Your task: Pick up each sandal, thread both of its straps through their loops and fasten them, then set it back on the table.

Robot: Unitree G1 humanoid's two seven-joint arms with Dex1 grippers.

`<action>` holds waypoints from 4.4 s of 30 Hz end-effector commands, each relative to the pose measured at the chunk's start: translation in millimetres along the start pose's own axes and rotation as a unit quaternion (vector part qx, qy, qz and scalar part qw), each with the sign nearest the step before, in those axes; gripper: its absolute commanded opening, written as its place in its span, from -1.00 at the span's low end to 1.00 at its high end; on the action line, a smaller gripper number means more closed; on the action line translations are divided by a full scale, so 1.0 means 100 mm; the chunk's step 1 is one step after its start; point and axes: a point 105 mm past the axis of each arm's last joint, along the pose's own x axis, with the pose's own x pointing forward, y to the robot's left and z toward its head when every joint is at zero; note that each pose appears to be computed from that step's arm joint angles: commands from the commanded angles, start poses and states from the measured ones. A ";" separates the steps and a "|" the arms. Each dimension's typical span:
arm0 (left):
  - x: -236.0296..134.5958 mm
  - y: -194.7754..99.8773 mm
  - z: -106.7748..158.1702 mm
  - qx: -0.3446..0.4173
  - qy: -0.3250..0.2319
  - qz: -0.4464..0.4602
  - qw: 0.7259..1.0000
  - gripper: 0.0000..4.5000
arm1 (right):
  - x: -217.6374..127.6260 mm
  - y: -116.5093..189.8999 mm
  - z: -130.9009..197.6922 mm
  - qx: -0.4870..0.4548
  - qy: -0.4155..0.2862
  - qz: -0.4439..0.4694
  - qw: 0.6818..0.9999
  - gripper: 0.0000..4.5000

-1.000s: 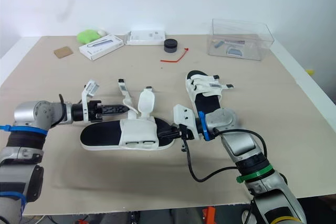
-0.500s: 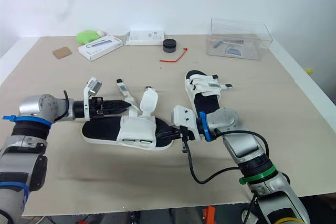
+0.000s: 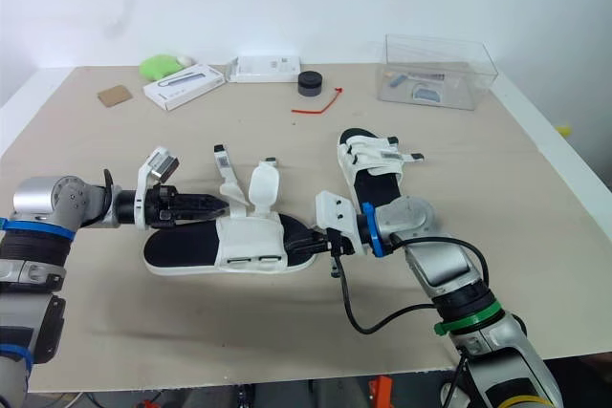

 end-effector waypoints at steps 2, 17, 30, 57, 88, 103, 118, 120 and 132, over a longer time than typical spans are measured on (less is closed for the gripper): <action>-0.01 -0.03 0.21 -0.001 -0.049 -0.001 0.999 1.00 | -0.01 -0.04 0.09 -0.022 -0.008 -0.002 1.000 -0.97; 0.28 0.17 0.29 -0.042 -0.073 0.019 0.996 1.00 | -0.02 -0.03 0.10 -0.028 -0.004 -0.001 1.000 -0.97; 0.38 0.36 0.55 -0.029 -0.140 0.068 0.987 1.00 | -0.06 -0.02 0.08 -0.031 0.004 -0.004 1.000 -0.97; 0.37 0.05 0.77 0.390 -0.123 0.118 0.905 -0.99 | -0.06 0.05 0.03 -0.027 0.015 0.010 0.999 -1.00; 0.18 -0.71 -0.02 0.964 -0.069 -0.024 0.256 -0.19 | 0.01 0.02 0.01 -0.029 0.015 0.028 0.999 -1.00; -0.49 -0.31 0.36 0.697 -0.011 0.161 0.699 0.55 | 0.04 -0.13 -0.01 -0.011 0.017 0.004 1.000 -1.00; -0.19 -0.89 -0.90 0.315 0.118 -0.045 0.941 0.55 | 0.11 -0.18 0.00 -0.028 0.013 0.001 1.000 -1.00; -0.16 -0.84 -1.00 0.307 0.125 -0.037 0.943 0.55 | 0.11 -0.19 0.01 -0.029 0.012 -0.001 1.000 -1.00; -0.25 -0.74 -1.24 0.285 0.189 -0.040 0.939 0.55 | 0.07 -0.13 -0.01 -0.025 0.013 -0.001 1.000 -1.00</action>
